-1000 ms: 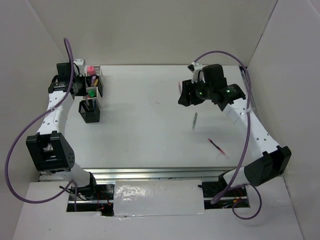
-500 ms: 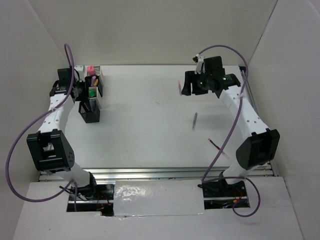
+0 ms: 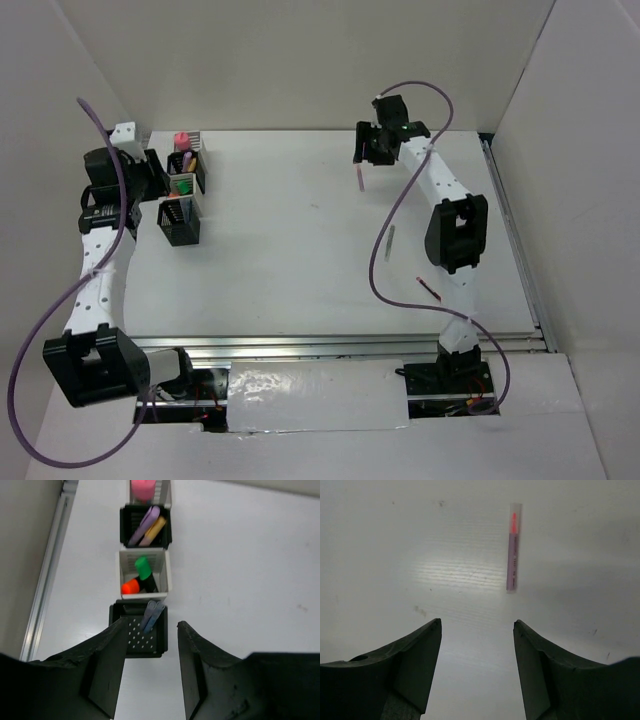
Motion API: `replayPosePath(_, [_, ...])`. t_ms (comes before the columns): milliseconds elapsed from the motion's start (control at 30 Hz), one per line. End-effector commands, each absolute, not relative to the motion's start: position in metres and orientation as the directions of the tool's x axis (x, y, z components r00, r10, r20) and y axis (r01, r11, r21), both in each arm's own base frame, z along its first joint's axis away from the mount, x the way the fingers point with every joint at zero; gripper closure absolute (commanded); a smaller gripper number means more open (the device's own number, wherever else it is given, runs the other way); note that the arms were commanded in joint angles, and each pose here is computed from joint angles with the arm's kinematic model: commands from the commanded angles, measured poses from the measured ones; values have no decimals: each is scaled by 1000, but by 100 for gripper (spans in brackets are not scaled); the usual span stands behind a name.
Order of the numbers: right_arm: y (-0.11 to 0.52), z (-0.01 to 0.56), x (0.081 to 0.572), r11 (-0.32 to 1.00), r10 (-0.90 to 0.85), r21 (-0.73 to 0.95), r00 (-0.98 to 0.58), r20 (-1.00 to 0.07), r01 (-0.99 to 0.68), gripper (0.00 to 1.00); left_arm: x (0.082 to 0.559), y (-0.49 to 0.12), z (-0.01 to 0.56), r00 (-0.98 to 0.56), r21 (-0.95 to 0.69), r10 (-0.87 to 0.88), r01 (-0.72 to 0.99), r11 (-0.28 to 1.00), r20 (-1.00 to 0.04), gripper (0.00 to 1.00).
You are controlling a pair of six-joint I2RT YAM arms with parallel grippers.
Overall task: Sort the stationery into containers
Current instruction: Place the pen in the storage box, then pick up the pen from the center of the board.
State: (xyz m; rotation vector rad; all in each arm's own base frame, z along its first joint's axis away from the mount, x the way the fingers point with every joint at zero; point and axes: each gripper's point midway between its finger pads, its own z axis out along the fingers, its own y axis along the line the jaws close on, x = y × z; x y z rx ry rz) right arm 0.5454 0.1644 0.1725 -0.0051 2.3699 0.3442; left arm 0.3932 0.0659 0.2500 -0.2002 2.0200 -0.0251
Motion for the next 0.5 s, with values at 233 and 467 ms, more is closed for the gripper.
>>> replayPosePath(233, [180, 135, 587, 971, 126, 232, -712, -691, -53, 41, 399, 54, 341, -227, -191, -208, -96, 977, -951, 33])
replayPosePath(467, [177, 90, 584, 991, 56, 129, -756, -652, -37, 46, 397, 45, 334, -268, -192, -198, -50, 980, -943, 33])
